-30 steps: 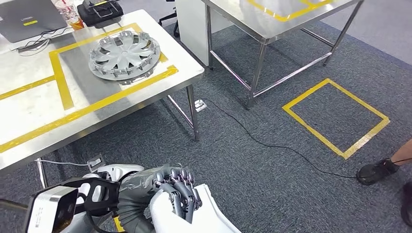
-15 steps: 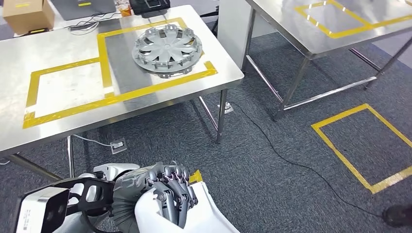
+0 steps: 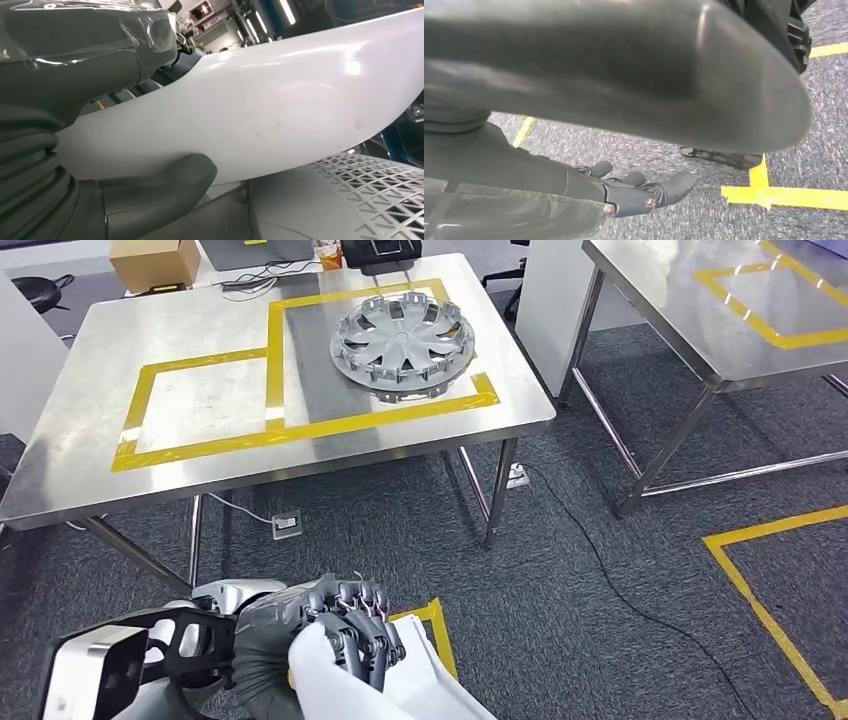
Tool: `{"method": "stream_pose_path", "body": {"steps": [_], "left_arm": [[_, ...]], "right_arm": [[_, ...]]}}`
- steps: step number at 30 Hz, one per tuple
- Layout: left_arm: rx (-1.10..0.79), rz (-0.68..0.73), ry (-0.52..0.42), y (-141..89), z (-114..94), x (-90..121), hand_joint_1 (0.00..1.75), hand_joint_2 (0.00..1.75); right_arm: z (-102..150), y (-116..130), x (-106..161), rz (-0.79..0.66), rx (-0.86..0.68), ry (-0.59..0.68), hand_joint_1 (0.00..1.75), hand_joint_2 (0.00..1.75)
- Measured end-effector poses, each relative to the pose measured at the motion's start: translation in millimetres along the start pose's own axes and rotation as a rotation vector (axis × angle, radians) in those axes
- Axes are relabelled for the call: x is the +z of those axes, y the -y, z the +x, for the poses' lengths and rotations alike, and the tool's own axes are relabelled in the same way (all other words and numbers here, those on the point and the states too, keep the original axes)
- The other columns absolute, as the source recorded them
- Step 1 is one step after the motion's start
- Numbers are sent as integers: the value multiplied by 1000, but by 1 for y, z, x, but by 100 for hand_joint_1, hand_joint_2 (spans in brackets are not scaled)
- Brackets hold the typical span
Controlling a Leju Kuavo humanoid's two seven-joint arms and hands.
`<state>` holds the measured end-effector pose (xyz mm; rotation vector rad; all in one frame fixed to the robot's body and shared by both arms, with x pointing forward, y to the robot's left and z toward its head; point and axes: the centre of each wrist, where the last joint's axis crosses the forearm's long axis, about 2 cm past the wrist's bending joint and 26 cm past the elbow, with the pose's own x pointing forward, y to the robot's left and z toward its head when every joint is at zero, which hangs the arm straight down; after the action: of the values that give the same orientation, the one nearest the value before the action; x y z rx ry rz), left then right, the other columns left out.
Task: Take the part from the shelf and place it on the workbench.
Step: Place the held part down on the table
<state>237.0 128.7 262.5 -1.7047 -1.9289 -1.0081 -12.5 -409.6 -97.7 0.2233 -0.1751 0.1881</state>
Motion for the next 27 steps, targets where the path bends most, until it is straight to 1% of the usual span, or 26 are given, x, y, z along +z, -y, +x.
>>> {"method": "stream_pose_path", "body": {"steps": [10, 14, 17, 21, 27], "left_arm": [[-8, 7, 7, -3, 1, 3, 175, 175], [-14, 10, 9, -4, 2, 4, 175, 175], [-14, 12, 6, -3, 1, 4, 175, 175], [-12, 20, 2, -1, 0, 5, 175, 175], [-14, 25, 2, -2, 0, 6, 175, 175]], "right_arm": [[-1, -3, -2, 6, -5, -4, 0, 0], [2, -2, -2, -20, -18, 14, 0, 0], [-1, -1, -1, -37, -34, 17, 0, 0], [-3, 0, 0, -44, -42, 15, 0, 0], [1, -1, -2, -45, -55, 25, 0, 0]]}}
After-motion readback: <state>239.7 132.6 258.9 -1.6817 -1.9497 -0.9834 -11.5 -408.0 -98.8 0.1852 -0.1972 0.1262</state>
